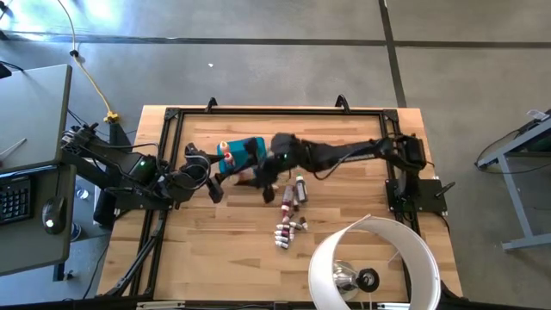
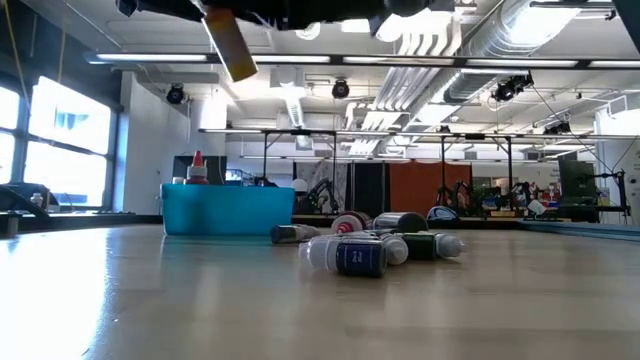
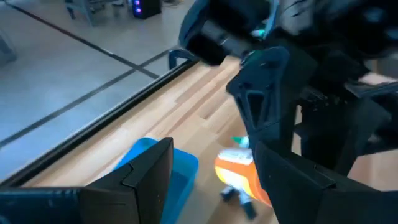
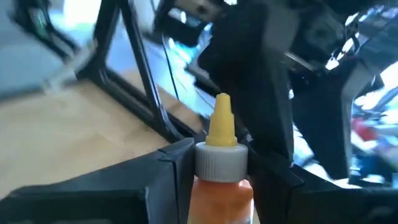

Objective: Pick & Place food coloring
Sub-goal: Put the large yellow food coloring bottle into the blue bin

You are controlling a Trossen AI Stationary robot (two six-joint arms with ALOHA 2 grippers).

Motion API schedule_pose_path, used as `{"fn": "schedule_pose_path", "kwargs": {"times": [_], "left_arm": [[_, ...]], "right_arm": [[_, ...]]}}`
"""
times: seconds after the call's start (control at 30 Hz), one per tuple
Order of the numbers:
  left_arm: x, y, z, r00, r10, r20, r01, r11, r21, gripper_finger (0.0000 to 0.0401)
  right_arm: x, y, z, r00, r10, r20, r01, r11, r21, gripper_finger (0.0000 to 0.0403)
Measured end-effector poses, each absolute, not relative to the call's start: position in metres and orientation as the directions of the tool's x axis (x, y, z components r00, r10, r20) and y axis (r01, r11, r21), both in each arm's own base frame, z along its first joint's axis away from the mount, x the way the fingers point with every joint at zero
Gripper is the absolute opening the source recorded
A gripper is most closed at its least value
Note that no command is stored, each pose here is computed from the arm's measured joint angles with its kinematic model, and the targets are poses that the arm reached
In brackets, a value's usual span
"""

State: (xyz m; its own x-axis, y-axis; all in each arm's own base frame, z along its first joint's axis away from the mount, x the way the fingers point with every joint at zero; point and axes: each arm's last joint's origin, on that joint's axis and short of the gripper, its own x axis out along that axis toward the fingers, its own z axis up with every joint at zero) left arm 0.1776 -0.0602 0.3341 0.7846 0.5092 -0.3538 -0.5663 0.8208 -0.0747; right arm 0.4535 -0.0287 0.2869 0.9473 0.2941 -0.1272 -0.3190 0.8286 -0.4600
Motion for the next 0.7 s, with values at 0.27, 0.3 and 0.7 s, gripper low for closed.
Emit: {"fn": "schedule_pose_path", "kwargs": {"times": [0.27,0.3,0.7], "left_arm": [[0.174,-0.057,0.328,0.735,0.573,-0.362,-0.596,0.801,0.057,0.0227],[0.173,-0.057,0.328,0.731,0.576,-0.365,-0.598,0.799,0.063,0.0227],[0.164,-0.049,0.332,0.633,0.737,-0.235,-0.727,0.671,0.144,0.0227]], "right_arm": [[0.459,-0.065,0.228,0.938,0.301,0.171,-0.242,0.923,-0.299,0.0118],[0.46,-0.066,0.219,0.944,0.273,0.185,-0.212,0.932,-0.295,0.0118],[0.481,-0.069,0.163,0.988,0.046,0.145,-0.03,0.993,-0.113,0.0119]]}}
